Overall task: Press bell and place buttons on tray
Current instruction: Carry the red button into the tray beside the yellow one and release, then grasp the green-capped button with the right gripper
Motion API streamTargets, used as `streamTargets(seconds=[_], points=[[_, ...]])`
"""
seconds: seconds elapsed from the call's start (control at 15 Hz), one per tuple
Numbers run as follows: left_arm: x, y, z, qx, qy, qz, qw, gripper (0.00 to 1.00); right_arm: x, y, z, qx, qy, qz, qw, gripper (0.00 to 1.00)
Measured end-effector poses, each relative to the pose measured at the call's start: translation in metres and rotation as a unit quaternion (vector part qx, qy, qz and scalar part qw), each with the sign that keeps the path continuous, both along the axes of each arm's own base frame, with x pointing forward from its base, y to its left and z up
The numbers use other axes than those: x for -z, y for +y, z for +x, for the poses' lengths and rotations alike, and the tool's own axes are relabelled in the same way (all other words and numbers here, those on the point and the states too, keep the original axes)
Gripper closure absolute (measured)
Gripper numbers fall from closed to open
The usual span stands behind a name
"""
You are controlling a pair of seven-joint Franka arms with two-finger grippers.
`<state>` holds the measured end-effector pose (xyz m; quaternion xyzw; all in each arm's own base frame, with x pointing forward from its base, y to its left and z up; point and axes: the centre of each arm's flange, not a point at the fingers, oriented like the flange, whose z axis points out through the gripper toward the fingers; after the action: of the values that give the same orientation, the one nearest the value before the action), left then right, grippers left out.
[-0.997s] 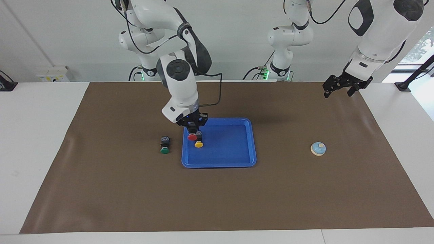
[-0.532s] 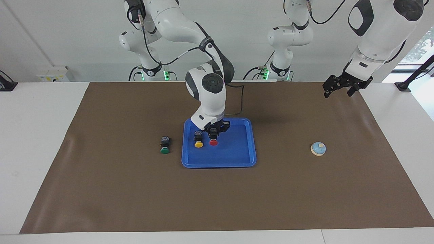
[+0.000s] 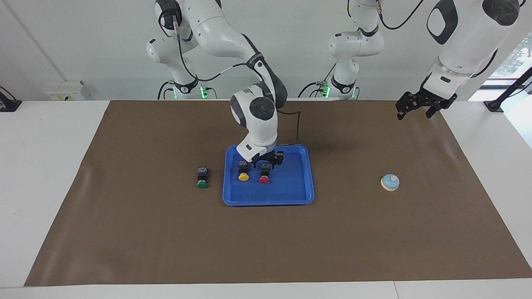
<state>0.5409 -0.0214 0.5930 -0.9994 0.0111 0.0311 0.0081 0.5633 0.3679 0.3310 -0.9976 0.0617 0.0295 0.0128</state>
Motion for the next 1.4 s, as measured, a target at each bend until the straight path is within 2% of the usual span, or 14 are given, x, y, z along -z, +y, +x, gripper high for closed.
streamTargets(seconds=[0.13,0.33,0.47,0.66,0.8,1.06,1.2,1.4], points=[[0.000,0.000,0.000,0.000,0.000,0.000,1.000,0.00,-0.017,-0.020,0.010,0.015,-0.003,0.003,1.000,0.00],[0.000,0.000,0.000,0.000,0.000,0.000,1.000,0.00,-0.051,-0.087,0.032,0.005,0.006,0.009,1.000,0.00],[0.000,0.000,0.000,0.000,0.000,0.000,1.000,0.00,-0.061,-0.141,0.039,-0.016,0.008,0.017,1.000,0.00],[0.000,0.000,0.000,0.000,0.000,0.000,1.000,0.00,-0.052,-0.205,0.037,-0.044,0.017,0.024,0.999,0.00],[0.000,0.000,0.000,0.000,0.000,0.000,1.000,0.00,-0.038,-0.229,0.034,-0.052,0.009,0.026,0.998,0.00],[0.000,0.000,0.000,0.000,0.000,0.000,1.000,0.00,-0.009,-0.242,0.026,-0.055,-0.025,0.025,0.998,0.00],[0.000,0.000,0.000,0.000,0.000,0.000,1.000,0.00,-0.005,-0.243,0.024,-0.056,-0.027,0.025,0.998,0.00],[0.000,0.000,0.000,0.000,0.000,0.000,1.000,0.00,0.007,-0.242,0.017,-0.058,-0.017,0.024,0.998,0.00]])
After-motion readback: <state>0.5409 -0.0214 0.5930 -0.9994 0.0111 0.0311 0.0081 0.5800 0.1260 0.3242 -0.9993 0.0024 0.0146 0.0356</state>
